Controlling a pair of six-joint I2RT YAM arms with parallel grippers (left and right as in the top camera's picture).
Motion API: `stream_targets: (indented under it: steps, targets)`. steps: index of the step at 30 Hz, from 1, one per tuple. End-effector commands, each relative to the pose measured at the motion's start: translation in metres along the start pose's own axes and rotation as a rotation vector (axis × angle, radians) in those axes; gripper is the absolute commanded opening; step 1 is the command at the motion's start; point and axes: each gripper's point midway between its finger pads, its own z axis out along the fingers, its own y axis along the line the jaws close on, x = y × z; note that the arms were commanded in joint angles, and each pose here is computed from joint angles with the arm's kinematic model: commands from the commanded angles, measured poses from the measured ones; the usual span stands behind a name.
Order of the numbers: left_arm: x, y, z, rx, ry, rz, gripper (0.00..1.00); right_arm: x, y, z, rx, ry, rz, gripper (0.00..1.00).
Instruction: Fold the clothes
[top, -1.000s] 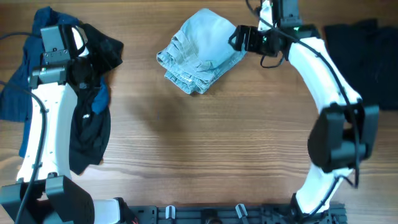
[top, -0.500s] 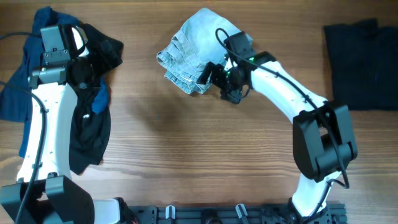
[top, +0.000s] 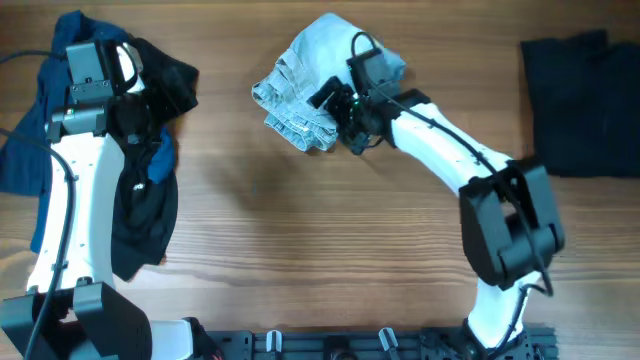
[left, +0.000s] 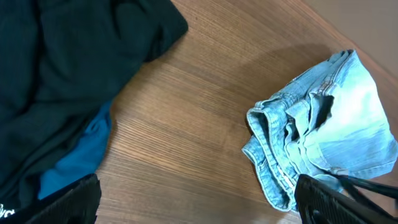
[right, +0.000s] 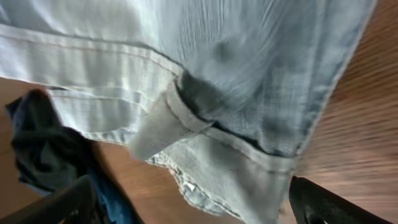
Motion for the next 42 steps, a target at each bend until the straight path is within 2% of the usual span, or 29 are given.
stream_targets:
  steps: [1,17,19,20,22,24,26,30,38,39,42]
  targets:
    - [-0.002,-0.003,-0.004,0.013,-0.001,0.028,1.0,0.005,-0.02,0.025,0.068,-0.006,0.06,1.0]
    - [0.0,-0.003,-0.004,0.009,0.007,0.026,1.0,-0.003,-0.049,0.055,0.137,-0.036,0.093,0.98]
    - [0.002,-0.002,-0.004,0.006,0.015,0.024,1.0,-0.007,-0.044,0.056,0.115,-0.034,0.011,0.68]
    - [0.003,-0.002,-0.004,0.006,0.016,0.024,1.0,-0.009,-0.039,0.055,0.093,-0.026,-0.071,0.57]
    - [0.003,-0.001,-0.004,0.005,0.019,0.023,1.0,-0.013,-0.029,0.049,0.044,0.011,-0.216,0.48]
    - [0.004,-0.001,-0.004,0.004,0.021,0.023,1.0,-0.023,-0.029,0.042,0.028,0.032,-0.263,0.36]
    - [0.005,-0.001,-0.004,0.003,0.024,0.022,1.0,-0.037,-0.041,0.033,0.034,0.057,-0.233,0.17]
    - [0.005,-0.001,-0.004,0.002,0.026,0.021,1.0,-0.068,-0.073,0.013,0.053,0.095,-0.201,0.06]
    - [0.005,-0.001,-0.004,0.003,0.026,0.021,1.0,-0.146,-0.151,-0.035,0.133,0.032,-0.234,0.06]
    - [0.005,-0.001,-0.004,0.003,0.026,0.021,1.0,-0.159,-0.161,-0.043,0.132,0.01,-0.212,0.09]
    - [0.005,-0.001,-0.004,0.003,0.026,0.021,1.0,-0.18,-0.171,-0.063,0.079,-0.005,-0.149,0.38]
